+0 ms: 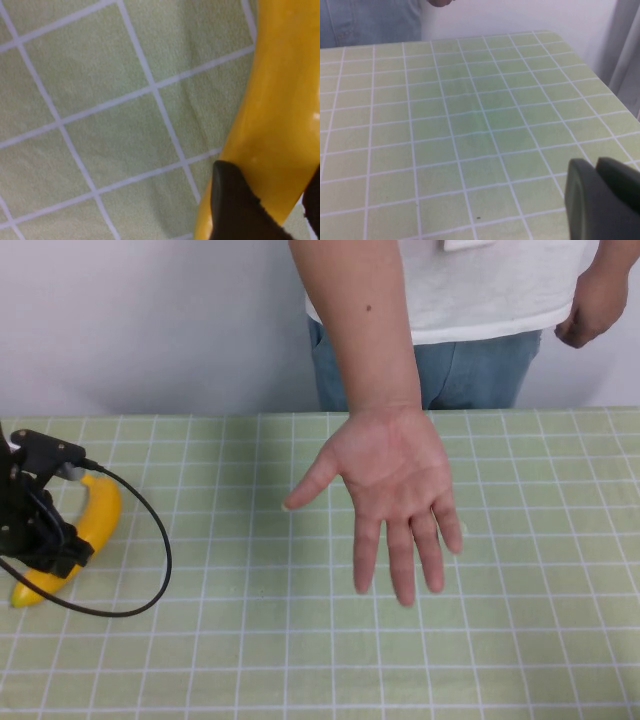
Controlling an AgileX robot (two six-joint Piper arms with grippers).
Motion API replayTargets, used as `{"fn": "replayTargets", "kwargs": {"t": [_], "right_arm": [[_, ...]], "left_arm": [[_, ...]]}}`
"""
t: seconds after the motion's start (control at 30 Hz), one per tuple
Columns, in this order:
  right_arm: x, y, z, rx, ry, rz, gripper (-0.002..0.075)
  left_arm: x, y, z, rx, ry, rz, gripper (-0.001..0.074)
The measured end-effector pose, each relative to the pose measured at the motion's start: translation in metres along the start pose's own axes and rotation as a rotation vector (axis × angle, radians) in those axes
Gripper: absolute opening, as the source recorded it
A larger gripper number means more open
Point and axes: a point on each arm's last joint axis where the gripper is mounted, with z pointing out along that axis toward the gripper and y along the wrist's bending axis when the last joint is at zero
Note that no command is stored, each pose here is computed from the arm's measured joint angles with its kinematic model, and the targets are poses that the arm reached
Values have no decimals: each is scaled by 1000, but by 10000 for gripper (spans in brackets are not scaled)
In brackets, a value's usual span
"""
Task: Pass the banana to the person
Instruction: Pick up the banana
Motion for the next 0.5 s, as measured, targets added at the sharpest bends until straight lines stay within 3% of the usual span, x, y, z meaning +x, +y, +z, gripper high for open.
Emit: {"fn": "replayTargets", "kwargs": {"t": [0.27,0.5], "right_arm": [[0,0,0,0,0,0,-11],[0,0,0,0,0,0,-11]], "left_arm": [[0,0,0,0,6,23,253],[1,-1,1,3,14,25,411]]}}
